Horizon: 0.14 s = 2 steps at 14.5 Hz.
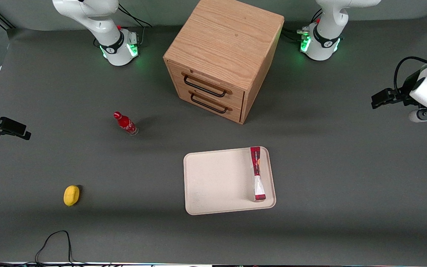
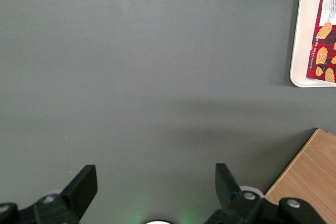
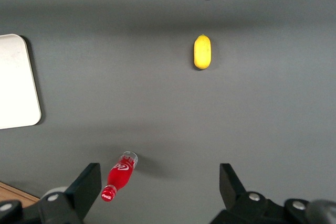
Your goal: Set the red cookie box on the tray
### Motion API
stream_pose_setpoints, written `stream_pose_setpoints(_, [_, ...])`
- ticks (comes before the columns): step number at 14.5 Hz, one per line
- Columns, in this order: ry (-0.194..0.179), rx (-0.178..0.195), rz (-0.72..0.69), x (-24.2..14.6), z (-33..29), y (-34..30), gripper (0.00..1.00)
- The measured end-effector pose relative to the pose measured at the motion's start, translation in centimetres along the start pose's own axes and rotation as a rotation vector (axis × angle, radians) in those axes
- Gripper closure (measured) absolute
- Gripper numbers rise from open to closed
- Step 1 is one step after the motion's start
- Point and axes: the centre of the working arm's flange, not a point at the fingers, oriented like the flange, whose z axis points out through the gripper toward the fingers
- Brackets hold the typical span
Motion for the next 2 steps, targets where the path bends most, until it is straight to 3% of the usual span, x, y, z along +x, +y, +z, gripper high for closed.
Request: stream_pose_setpoints(2, [0.006, 0.0, -0.015, 0.23, -0.5, -0.05, 0.0])
